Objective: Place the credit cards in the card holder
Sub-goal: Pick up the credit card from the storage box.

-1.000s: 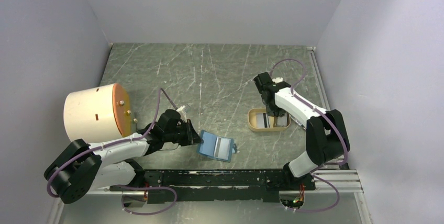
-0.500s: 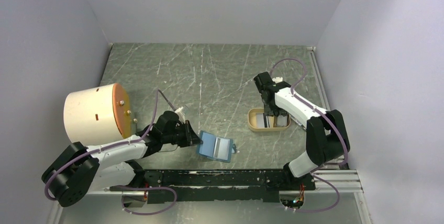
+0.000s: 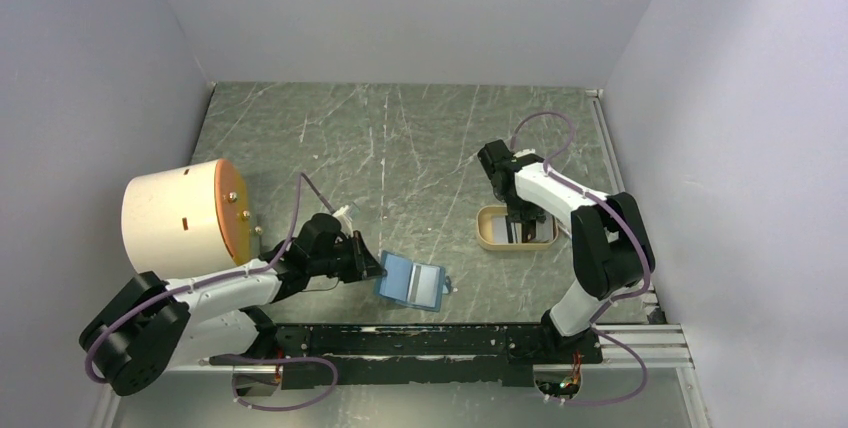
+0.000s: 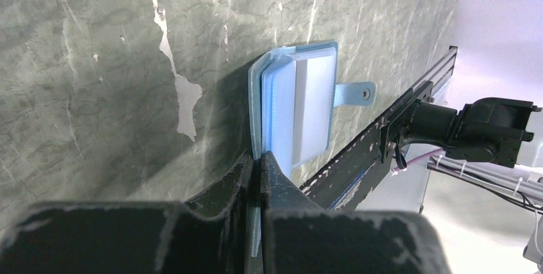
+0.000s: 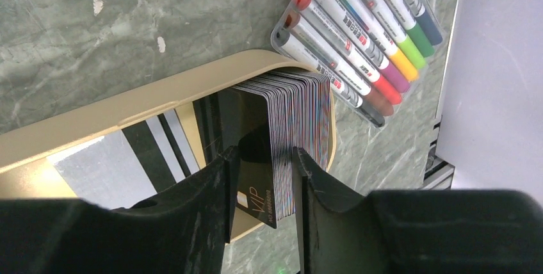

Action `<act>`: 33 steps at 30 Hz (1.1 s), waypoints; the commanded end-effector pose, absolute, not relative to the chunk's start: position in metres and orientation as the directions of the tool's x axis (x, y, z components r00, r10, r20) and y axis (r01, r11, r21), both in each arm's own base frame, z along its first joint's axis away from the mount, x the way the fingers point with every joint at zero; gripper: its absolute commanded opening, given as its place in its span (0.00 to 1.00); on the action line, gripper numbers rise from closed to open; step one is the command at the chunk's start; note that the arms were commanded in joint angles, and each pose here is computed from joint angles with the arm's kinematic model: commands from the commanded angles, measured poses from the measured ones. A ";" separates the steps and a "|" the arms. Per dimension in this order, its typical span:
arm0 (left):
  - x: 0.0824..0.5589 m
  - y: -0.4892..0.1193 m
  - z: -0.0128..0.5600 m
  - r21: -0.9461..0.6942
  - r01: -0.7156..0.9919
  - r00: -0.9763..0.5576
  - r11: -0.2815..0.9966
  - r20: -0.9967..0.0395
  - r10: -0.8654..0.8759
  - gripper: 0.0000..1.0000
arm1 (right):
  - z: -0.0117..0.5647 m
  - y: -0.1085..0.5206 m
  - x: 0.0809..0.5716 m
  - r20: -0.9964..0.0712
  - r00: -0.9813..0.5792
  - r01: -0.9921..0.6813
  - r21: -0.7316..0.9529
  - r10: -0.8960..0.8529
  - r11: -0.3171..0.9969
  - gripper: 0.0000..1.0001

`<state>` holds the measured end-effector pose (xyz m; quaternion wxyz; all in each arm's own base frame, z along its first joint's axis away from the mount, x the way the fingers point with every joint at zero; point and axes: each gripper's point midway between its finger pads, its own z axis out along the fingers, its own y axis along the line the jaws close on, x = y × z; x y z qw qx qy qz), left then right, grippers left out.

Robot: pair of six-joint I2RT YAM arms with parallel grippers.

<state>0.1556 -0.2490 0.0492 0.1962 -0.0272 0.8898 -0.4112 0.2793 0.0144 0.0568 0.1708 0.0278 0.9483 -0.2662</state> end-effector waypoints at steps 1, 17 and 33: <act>0.159 -0.250 0.049 -0.745 0.119 -0.919 0.656 -0.333 -0.211 0.09 | 0.066 0.005 0.280 -0.363 -0.931 0.171 -0.528 -0.039 0.832 0.35; 0.161 -0.250 0.052 -0.739 0.124 -0.915 0.662 -0.343 -0.211 0.09 | 0.080 0.014 0.289 -0.400 -0.915 0.168 -0.473 -0.041 0.865 0.12; 0.163 -0.251 0.050 -0.735 0.123 -0.917 0.667 -0.341 -0.206 0.09 | 0.083 0.016 0.286 -0.400 -0.916 0.162 -0.463 -0.042 0.871 0.09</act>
